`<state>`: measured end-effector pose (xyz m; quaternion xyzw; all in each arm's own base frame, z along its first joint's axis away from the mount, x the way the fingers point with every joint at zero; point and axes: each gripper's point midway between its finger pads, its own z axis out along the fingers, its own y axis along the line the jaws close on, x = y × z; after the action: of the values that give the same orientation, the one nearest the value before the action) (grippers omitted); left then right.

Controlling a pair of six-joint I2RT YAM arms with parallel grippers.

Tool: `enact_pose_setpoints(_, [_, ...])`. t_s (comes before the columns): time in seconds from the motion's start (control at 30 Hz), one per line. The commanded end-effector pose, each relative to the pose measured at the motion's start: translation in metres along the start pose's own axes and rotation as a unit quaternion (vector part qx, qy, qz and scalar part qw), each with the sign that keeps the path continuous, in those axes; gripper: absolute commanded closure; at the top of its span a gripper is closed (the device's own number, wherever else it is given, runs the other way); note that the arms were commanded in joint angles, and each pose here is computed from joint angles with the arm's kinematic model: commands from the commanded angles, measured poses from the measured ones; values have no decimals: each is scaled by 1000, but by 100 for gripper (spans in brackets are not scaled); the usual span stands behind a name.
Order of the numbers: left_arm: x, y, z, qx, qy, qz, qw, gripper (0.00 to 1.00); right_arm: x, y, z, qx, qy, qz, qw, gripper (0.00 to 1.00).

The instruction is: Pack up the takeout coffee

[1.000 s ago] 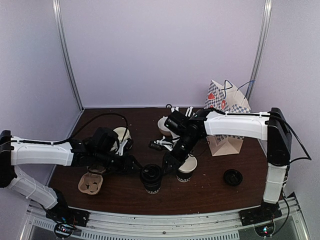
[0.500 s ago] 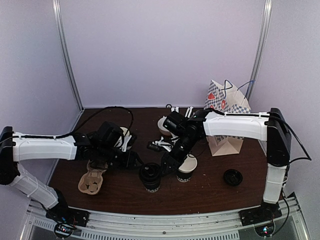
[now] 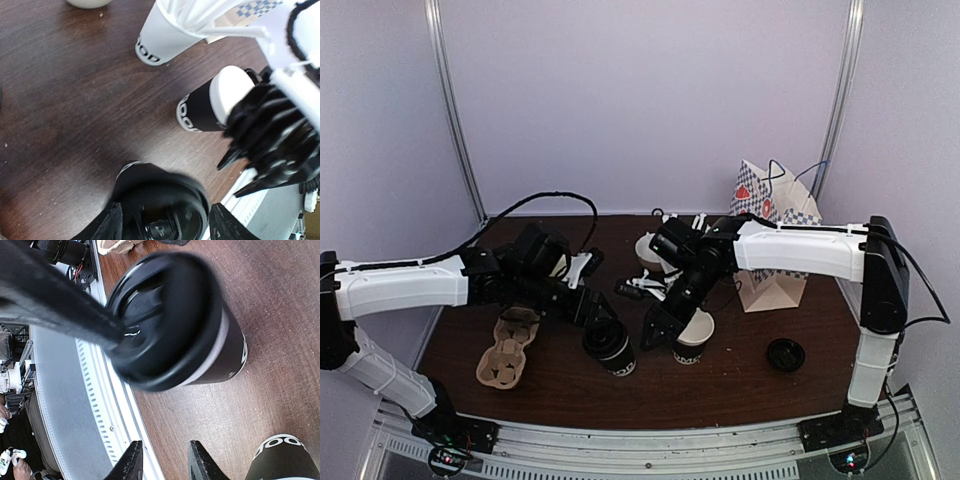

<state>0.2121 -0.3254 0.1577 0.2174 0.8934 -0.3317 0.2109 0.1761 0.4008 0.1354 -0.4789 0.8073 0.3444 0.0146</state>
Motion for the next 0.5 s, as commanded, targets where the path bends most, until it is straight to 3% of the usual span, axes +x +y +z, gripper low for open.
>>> enact_pose_setpoints(0.0, [-3,6,-3,-28,4,17,999,37,-7,-5,-2,4,-10,-7,1000,66])
enact_pose_setpoints(0.2, [-18,5,-21,-44,-36,27,998,34,-6,-5,-4,5,-11,-11,1000,65])
enact_pose_setpoints(0.47, [5,4,4,-20,7,17,1000,35,-11,-8,-1,7,-12,-14,1000,66])
